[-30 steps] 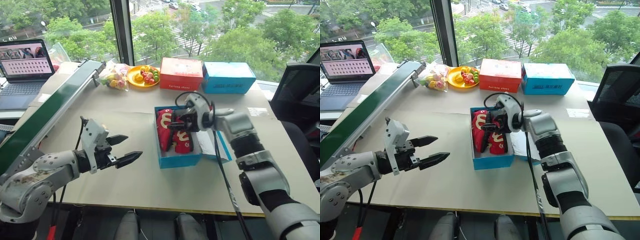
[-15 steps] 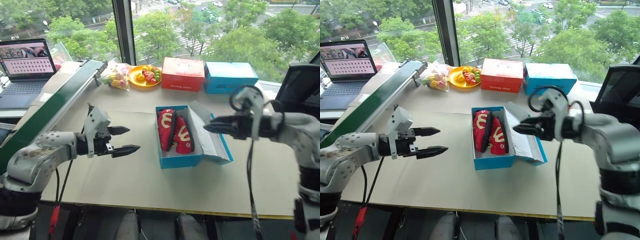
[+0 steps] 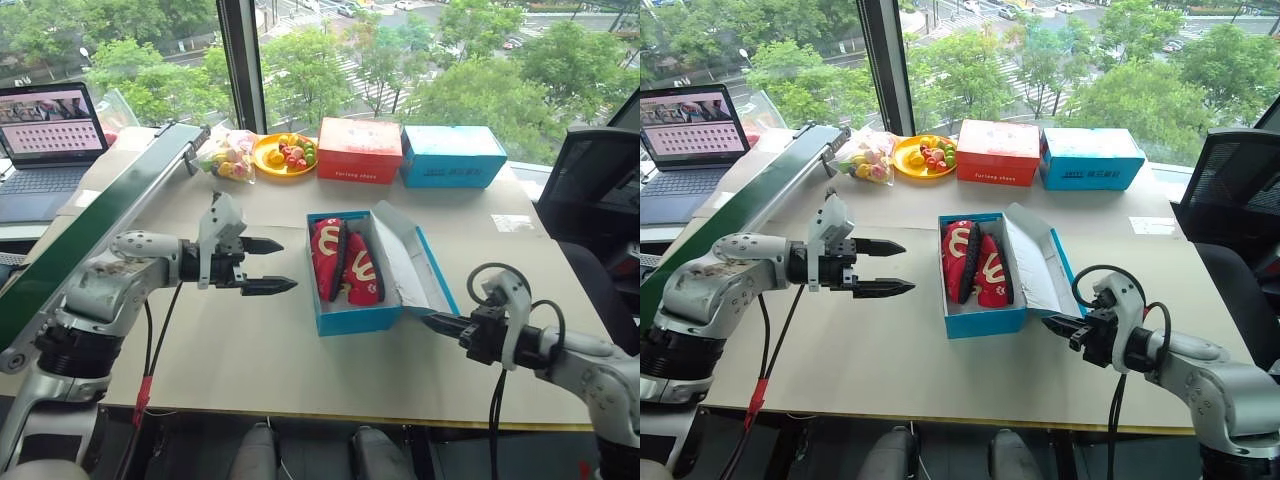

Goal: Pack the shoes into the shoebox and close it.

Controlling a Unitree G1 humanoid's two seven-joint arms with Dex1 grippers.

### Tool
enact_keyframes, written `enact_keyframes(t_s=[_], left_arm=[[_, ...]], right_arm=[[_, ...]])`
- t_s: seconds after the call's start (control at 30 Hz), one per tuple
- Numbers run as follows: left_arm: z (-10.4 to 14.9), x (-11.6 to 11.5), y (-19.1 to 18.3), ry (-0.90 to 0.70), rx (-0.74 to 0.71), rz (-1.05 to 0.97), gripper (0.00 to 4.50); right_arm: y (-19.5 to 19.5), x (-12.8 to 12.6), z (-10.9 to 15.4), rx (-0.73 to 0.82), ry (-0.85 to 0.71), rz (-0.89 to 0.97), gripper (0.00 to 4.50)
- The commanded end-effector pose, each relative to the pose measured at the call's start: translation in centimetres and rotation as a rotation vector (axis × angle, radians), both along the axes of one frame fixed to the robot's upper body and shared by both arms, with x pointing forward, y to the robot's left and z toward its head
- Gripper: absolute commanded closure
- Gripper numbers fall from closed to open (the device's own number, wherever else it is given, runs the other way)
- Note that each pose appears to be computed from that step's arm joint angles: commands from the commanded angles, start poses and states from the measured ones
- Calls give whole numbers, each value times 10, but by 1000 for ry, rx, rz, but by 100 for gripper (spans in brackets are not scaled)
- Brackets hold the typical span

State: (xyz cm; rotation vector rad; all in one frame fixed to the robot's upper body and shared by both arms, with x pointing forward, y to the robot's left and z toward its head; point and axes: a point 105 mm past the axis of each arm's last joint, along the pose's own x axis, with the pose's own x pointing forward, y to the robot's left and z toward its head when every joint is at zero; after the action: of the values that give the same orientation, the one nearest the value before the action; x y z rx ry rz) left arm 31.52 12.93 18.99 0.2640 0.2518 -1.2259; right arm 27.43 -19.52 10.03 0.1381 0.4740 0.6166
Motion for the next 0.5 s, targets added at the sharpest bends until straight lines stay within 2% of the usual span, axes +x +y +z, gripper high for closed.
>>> enact_keyframes(t_s=[0.03,0.2,0.3,0.4,0.5], left_arm=[[12,0,2,-49,6,-13,0],[12,-3,12,-51,29,12,0],[12,-4,14,-50,32,20,0],[11,-5,16,-46,42,25,0],[11,-6,15,-43,42,23,0]], right_arm=[[-10,12,0,-19,-52,-70,446],[0,-1,-25,77,53,-41,446],[5,-2,-26,121,43,-35,446],[-6,18,-29,183,-4,-167,446],[-19,45,-27,388,-52,-333,446]])
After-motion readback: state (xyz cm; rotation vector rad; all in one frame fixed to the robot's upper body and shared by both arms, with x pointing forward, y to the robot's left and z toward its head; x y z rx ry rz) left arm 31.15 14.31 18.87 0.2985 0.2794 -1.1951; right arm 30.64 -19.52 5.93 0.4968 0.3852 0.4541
